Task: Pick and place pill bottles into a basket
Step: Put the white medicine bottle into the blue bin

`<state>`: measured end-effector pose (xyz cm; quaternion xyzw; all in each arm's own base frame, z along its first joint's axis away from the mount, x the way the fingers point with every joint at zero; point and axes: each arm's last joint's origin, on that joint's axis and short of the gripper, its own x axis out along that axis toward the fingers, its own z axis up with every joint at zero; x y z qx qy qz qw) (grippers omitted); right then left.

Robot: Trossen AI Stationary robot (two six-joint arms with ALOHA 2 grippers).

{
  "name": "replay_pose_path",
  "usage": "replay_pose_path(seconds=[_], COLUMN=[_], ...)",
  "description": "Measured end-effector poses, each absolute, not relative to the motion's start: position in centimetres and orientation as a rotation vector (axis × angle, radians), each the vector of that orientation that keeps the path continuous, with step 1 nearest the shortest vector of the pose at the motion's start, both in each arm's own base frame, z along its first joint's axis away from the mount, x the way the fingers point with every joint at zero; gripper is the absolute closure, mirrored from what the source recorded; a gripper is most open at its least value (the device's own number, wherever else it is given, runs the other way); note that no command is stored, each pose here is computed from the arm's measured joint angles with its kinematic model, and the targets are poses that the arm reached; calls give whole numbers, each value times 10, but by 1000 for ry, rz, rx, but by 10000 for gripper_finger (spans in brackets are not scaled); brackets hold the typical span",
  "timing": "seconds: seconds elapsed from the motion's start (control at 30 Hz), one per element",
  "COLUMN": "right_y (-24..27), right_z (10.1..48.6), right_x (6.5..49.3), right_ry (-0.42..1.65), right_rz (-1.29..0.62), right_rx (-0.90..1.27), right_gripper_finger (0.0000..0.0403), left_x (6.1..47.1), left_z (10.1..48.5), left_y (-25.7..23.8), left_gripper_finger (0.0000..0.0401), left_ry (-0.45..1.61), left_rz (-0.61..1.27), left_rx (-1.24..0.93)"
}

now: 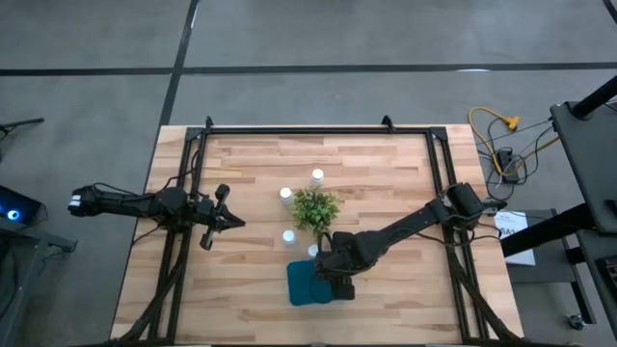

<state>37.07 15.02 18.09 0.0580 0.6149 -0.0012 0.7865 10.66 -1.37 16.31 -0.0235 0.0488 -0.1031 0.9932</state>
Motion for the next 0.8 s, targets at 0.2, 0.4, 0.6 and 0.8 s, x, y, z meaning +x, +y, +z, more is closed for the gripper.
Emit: replay_pose_path(seconds=[0.2,0.4,0.6,0.8], right_y=[151,151,152,153], right_z=[181,185,199,212], right_x=[371,371,374,376], right_ry=[1327,1333,1322,1320], right_rz=[-10,-14,5,9], right_rx=[141,146,136,133], right_gripper_finger=[121,120,131,138], left_x=[107,107,107,107], left_z=[163,163,163,163], left_y=[-14,-14,-14,-14], left_gripper_finger=[400,400,400,400], left_ry=[98,98,98,98], left_rz=[-207,-211,-215,-218], left_rx=[-47,-47,-47,-48])
